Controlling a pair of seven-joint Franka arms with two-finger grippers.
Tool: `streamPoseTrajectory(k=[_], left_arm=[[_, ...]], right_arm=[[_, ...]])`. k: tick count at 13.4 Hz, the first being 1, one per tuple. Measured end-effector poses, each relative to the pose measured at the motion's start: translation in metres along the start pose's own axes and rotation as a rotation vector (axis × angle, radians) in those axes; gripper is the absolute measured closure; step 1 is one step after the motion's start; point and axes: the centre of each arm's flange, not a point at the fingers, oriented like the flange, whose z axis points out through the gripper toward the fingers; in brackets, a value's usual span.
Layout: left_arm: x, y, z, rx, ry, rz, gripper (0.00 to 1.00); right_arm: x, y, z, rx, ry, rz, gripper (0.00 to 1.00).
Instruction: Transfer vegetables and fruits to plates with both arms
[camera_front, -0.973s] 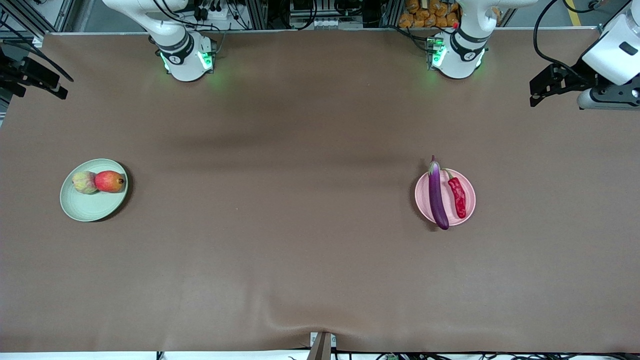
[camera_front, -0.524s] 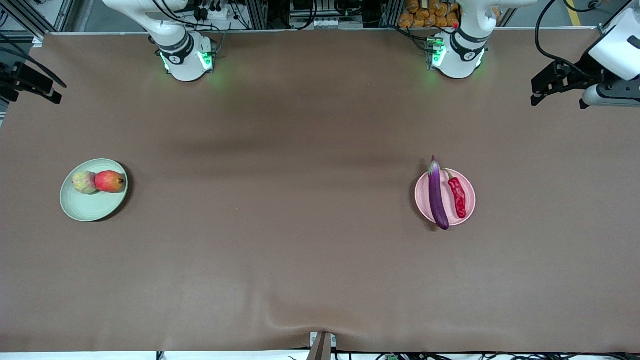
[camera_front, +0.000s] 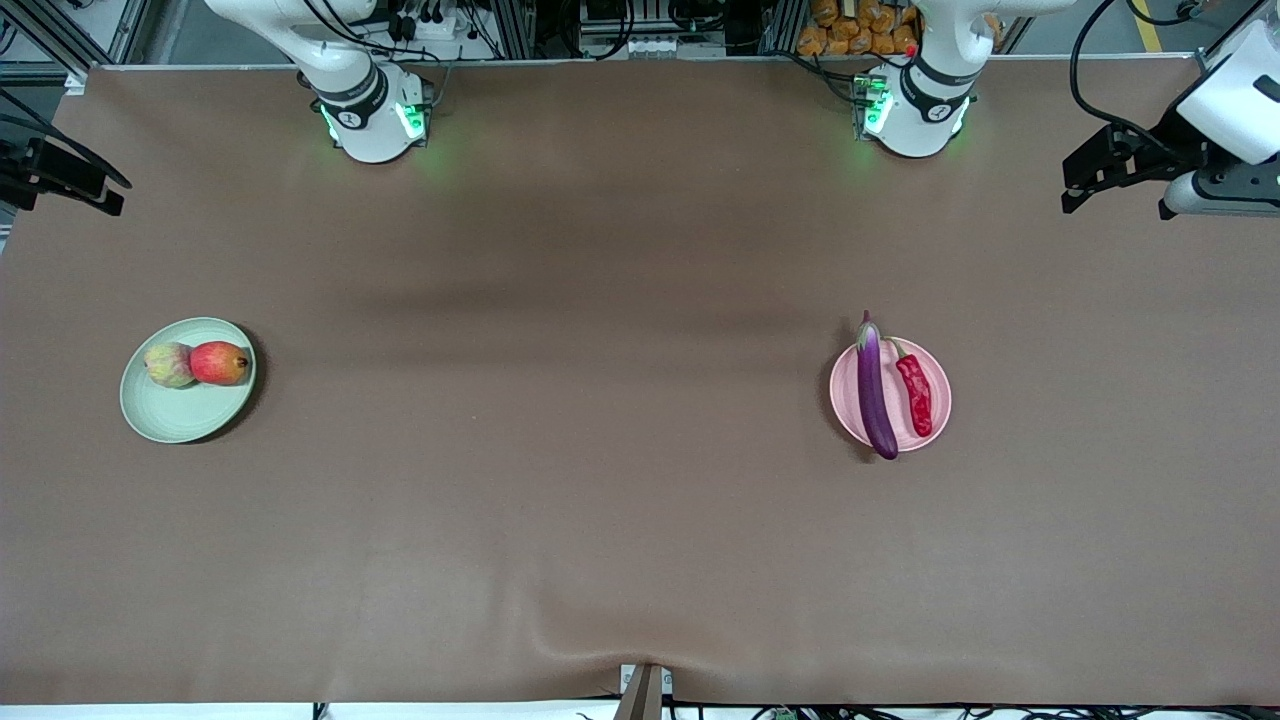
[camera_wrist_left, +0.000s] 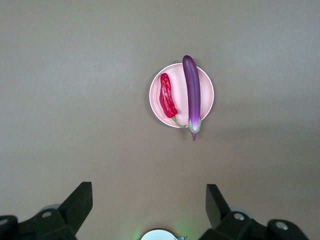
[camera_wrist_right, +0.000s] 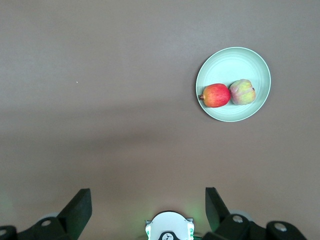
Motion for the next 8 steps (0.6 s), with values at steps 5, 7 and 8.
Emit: streamPoseTrajectory(k=[5, 7, 8], left_arm=[[0.0016, 0.0000, 0.0025, 0.000, -0.005, 0.000, 0.00], [0.0034, -0.0001, 0.0048, 0.000, -0.009, 0.000, 0.00], [0.0042, -0.0004, 0.0056, 0.000, -0.009, -0.001, 0.00]], right_arm=[[-0.0005, 0.0002, 0.0004, 0.000, -0.005, 0.000, 0.00], [-0.0007, 0.0001, 0.0005, 0.000, -0.006, 0.000, 0.00], [-0.0007, 0.0000, 0.0006, 0.000, -0.006, 0.000, 0.00]])
